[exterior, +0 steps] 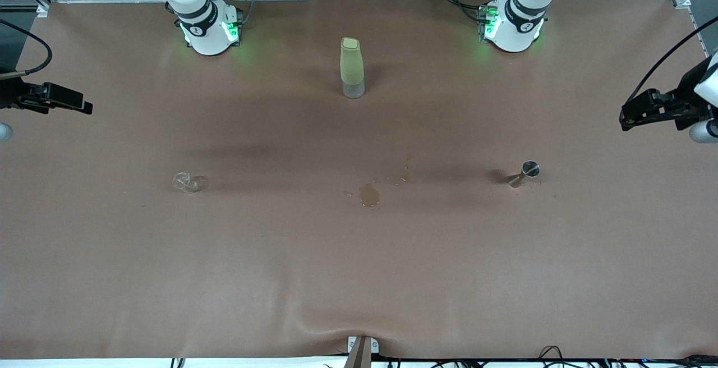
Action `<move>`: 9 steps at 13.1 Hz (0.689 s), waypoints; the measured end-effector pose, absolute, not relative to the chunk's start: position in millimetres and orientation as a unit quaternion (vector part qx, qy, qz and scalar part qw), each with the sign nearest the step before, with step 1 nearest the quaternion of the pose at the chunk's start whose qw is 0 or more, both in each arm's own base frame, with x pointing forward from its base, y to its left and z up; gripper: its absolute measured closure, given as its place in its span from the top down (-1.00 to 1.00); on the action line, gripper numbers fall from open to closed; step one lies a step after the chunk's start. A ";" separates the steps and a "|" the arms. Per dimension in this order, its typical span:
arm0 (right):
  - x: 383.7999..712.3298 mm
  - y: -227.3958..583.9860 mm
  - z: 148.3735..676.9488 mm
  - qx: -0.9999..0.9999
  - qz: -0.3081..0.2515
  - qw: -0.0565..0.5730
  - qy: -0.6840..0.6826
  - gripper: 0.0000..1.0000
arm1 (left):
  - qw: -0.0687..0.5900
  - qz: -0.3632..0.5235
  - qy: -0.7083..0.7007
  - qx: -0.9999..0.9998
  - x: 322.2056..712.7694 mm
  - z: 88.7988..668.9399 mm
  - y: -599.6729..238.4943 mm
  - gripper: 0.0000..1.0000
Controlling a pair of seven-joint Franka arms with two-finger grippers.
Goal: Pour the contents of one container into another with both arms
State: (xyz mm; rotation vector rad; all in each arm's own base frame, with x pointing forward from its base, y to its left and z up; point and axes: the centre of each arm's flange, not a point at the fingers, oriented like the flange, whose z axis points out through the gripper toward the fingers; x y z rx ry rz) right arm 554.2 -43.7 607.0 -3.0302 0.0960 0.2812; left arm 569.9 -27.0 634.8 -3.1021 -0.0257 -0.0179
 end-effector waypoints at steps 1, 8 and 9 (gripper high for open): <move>551.8 -46.1 606.6 -0.994 0.089 0.048 0.032 1.00 | 0.021 -0.007 -0.013 -1.000 566.4 634.9 -27.6 1.00; 548.2 -39.6 614.9 -0.997 0.073 0.028 0.018 1.00 | 0.020 -0.009 -0.033 -0.999 562.6 635.7 -32.9 1.00; 547.8 -39.2 615.7 -0.997 0.072 0.028 0.018 1.00 | 0.020 -0.010 -0.036 -0.999 562.2 636.4 -35.9 1.00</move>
